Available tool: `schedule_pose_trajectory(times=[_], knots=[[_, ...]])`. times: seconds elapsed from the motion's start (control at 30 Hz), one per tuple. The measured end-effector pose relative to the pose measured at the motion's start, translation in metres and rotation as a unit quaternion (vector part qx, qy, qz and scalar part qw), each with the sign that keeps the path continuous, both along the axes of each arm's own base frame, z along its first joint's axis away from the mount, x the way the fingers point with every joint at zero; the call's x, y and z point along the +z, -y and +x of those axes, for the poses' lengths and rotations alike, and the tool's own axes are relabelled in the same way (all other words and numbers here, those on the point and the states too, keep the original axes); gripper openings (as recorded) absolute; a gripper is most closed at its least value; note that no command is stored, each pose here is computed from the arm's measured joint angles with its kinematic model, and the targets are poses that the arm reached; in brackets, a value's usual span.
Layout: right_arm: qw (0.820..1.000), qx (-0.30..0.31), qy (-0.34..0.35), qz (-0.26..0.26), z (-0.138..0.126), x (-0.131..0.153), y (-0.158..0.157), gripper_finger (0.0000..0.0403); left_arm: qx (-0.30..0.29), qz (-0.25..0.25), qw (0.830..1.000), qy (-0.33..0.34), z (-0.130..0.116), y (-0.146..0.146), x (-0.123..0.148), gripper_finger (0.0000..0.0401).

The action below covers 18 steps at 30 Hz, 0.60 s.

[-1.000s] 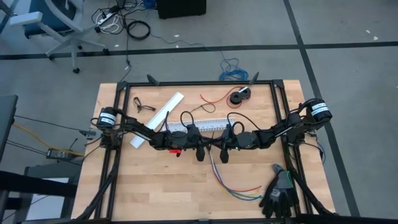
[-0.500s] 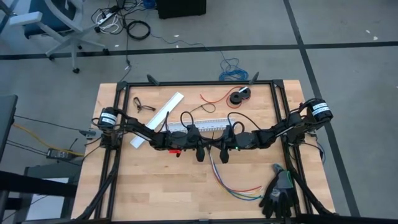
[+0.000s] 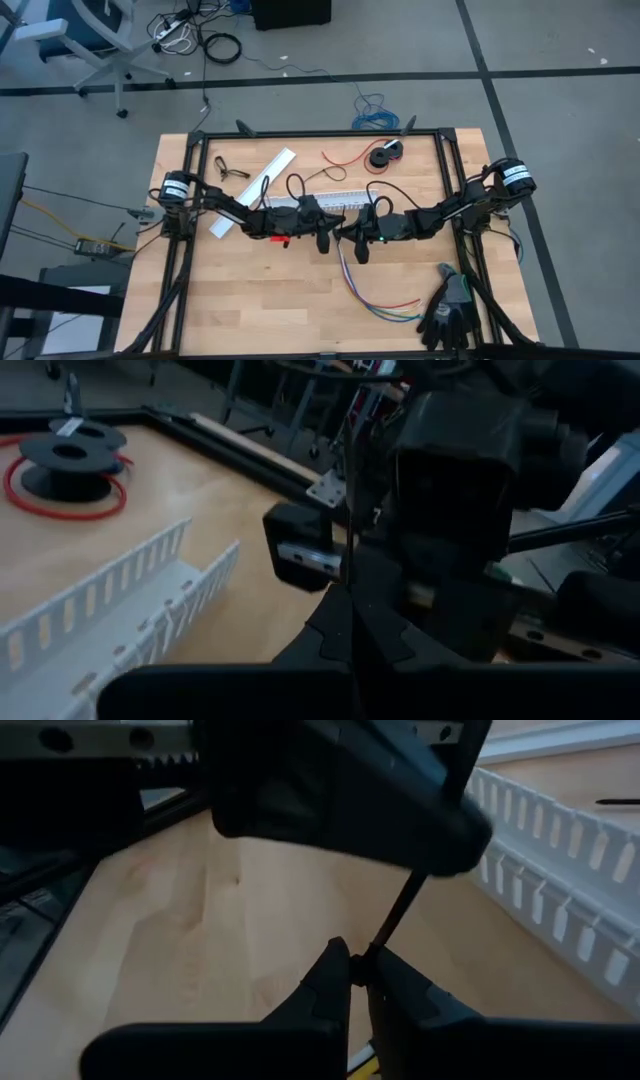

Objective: Ziptie cables
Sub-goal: Wrap the cables together using the left black zip tie

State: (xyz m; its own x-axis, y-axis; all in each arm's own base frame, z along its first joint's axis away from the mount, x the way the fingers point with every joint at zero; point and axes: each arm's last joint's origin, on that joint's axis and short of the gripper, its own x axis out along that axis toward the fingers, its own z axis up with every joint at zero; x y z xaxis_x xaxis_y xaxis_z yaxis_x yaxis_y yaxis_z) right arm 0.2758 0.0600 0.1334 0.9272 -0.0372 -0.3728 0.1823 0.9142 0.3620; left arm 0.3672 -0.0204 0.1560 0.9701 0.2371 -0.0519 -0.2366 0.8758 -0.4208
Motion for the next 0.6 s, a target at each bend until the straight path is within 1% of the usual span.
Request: schedule_pose_trajectory(times=[0.3,0.5,0.6], knots=[[0.999,0.020,-0.026,0.041,-0.0021,-0.0049,-0.0018,0.0021,0.009,0.000,1.000,0.016,0.0005,-0.0065,0.0034,0.0000],[0.998,0.027,-0.032,0.039,-0.0031,-0.0062,-0.0038,0.0019,-0.002,0.000,1.000,0.026,0.0009,-0.0075,0.0060,0.0000],[0.997,0.038,-0.037,0.057,-0.0035,-0.0067,-0.0048,0.0024,-0.003,0.000,1.000,0.026,0.0011,-0.0077,0.0060,0.0000]])
